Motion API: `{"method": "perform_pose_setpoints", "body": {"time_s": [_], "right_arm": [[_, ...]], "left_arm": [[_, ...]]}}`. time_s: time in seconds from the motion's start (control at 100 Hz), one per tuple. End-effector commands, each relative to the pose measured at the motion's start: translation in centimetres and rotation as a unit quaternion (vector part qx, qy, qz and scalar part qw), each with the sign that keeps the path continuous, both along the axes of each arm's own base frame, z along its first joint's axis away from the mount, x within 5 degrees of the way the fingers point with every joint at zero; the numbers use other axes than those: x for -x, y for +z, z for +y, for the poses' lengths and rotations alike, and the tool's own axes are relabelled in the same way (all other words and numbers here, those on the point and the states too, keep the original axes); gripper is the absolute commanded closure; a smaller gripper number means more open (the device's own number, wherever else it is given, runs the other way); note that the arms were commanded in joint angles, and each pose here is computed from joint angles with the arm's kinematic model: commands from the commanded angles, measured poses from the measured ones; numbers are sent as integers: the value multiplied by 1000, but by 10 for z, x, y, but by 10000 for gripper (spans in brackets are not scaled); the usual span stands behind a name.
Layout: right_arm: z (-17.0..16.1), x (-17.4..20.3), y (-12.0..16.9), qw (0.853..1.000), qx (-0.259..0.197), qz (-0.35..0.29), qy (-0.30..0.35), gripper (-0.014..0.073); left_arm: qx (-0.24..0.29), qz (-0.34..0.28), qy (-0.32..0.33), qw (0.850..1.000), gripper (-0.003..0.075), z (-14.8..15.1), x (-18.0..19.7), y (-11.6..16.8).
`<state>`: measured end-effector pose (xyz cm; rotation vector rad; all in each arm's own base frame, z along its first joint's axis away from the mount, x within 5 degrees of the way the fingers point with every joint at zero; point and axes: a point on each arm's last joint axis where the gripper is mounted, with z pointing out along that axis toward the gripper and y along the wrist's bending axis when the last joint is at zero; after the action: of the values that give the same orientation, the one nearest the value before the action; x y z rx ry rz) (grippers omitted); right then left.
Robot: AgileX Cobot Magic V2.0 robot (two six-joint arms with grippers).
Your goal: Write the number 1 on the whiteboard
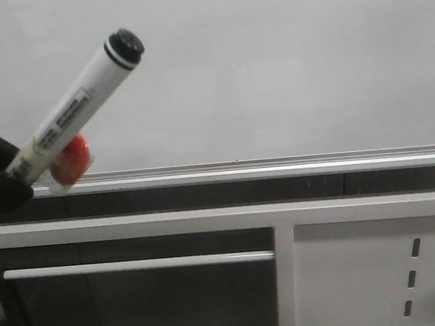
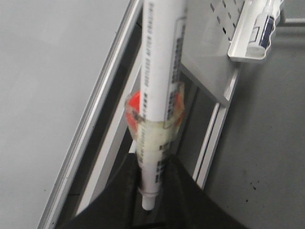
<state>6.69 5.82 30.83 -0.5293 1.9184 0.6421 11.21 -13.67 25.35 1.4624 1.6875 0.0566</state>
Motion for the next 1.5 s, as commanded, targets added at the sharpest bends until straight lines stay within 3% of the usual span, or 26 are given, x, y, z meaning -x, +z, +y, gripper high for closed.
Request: {"method": "perform_pose_setpoints", "body": {"time_s": [0.0, 0.08, 0.13, 0.49, 0.73, 1.07, 1.49], "right_arm": [[3, -7, 14, 999, -37, -13, 7, 421], [4, -10, 12, 999, -42, 3, 18, 300], [6, -11, 12, 998, -49, 10, 31, 277], [13, -39, 6, 990, -101, 69, 75, 283], [14, -56, 3, 984, -133, 93, 79, 284], [14, -66, 0, 981, -145, 96, 82, 342], [30, -79, -9, 976, -150, 118, 107, 342]], "left_arm": [[15, -18, -12, 1000, 738, -6, -1, 11], [20, -20, -18, 999, 738, -7, -1, 12], [22, -26, -24, 999, 738, -8, -1, 13], [-24, -81, -30, 996, 738, -29, -21, 32], [-48, -79, -38, 995, 738, -53, -35, 29], [-12, -90, -86, 992, 738, -72, -29, 38], [-26, -83, -90, 992, 738, -77, -31, 30]]}}
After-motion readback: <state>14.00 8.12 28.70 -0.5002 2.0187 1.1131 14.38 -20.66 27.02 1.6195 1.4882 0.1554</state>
